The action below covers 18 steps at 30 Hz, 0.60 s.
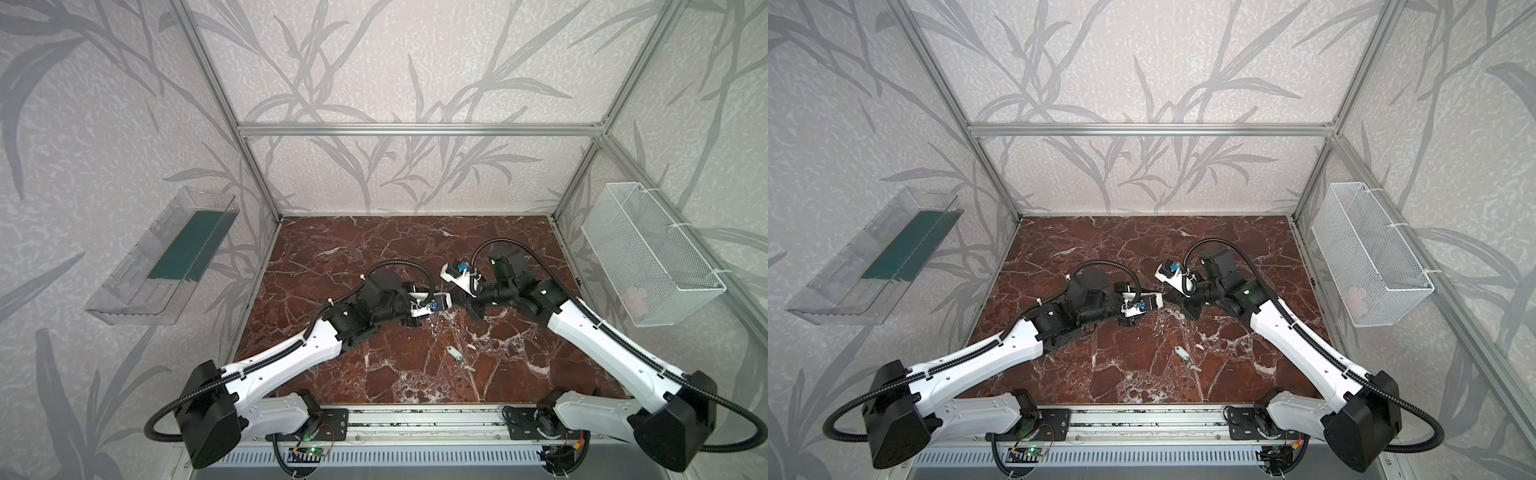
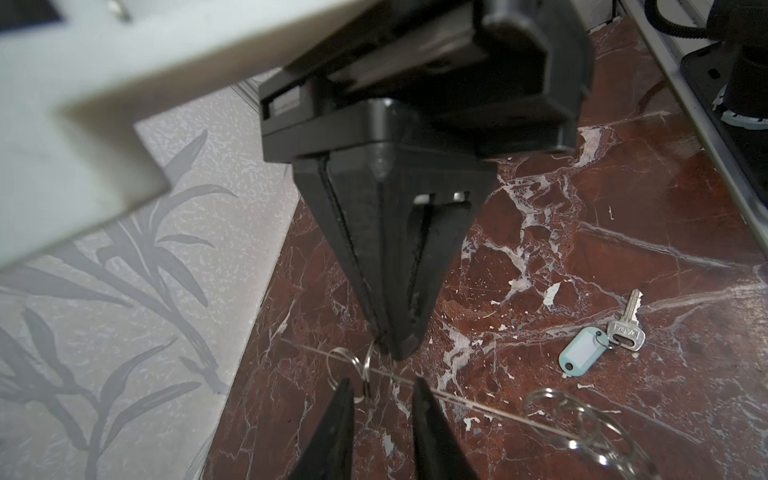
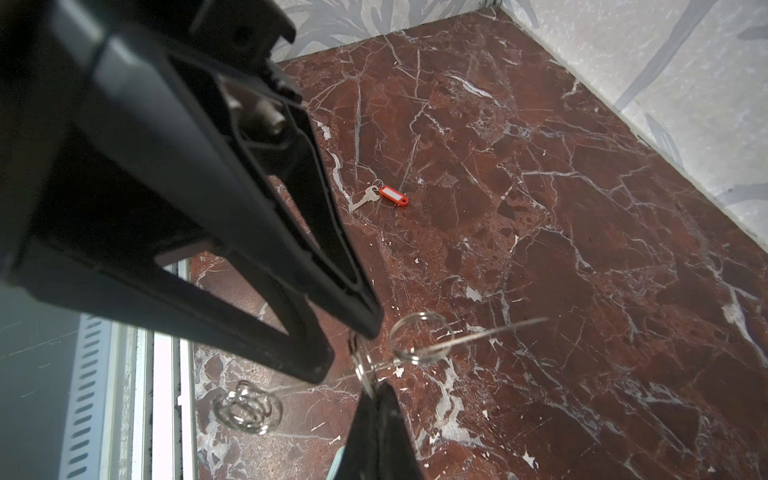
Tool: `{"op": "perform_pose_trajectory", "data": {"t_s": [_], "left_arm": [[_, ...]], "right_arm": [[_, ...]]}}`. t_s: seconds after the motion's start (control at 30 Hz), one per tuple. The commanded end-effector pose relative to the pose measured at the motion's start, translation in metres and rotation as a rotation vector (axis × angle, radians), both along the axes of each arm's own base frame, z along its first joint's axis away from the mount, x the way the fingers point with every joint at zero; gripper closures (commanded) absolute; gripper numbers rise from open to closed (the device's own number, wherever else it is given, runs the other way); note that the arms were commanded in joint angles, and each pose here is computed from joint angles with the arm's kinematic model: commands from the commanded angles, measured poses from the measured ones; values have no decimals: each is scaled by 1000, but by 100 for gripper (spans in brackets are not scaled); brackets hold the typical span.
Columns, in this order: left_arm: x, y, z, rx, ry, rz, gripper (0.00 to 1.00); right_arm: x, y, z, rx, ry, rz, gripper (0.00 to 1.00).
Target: Put the keys on the keyring
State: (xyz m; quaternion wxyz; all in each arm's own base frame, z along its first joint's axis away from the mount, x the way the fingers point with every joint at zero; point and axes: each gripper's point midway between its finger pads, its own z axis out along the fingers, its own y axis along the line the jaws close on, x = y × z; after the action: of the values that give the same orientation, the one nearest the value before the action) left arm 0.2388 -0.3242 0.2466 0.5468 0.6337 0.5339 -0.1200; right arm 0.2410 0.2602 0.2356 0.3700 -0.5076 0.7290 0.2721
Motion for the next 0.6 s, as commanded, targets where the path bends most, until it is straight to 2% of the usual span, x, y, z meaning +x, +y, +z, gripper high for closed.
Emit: {"op": "perform_pose_trajectory", "data": {"t_s": [0.0,0.37,0.57], "left_arm": [[5,-5,11,0,-32,2,75],[6,-18,14,-15,-41,4,78],[5,-18,7,8,-25,5,85]], "right_arm": [[-1,2,7,-8,-13,17,100],[-2,1,1,-40,-10,22,100],[-3,1,3,-36,-15,26,100]]}}
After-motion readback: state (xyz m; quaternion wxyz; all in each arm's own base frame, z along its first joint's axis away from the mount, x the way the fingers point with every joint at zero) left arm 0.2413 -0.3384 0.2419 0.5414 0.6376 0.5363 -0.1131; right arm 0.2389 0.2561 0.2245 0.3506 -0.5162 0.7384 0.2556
